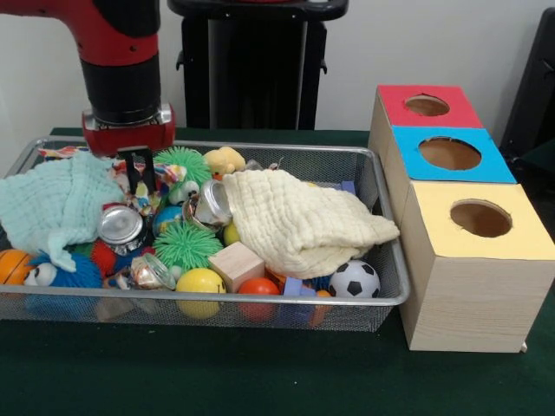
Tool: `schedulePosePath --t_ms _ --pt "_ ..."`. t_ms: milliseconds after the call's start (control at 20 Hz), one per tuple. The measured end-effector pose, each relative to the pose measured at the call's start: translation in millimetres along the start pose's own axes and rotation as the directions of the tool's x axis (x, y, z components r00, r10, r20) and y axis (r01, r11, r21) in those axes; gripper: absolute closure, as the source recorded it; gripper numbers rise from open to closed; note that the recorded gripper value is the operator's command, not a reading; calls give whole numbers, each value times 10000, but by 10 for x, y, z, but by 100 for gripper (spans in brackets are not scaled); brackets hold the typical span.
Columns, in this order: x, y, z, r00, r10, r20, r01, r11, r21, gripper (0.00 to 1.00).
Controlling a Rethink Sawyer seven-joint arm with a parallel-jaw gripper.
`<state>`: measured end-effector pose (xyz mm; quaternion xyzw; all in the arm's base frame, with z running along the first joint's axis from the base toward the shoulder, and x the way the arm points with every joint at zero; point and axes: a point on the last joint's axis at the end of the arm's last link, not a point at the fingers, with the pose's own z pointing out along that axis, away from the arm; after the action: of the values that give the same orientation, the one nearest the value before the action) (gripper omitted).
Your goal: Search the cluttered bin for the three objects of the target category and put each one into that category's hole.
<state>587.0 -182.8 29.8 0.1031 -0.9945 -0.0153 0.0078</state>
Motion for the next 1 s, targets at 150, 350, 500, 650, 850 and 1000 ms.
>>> schedulePosePath --t_ms 150,350,500,650,850,1000 --pt "-84 -77 -143 9975 549 450 -526 9974 -493 100" --pt "-190 -96 -329 9932 907 731 -838 9922 -923 100" --pt "-273 -72 -476 9911 1056 814 -950 9877 -1242 100" --pt "-354 -25 -631 9905 1119 803 -983 9828 -1565 100" --pt "-466 78 -848 9917 1080 702 -927 9767 -1937 100" --pt "-543 142 -975 9920 1006 763 -835 9760 -2014 100"
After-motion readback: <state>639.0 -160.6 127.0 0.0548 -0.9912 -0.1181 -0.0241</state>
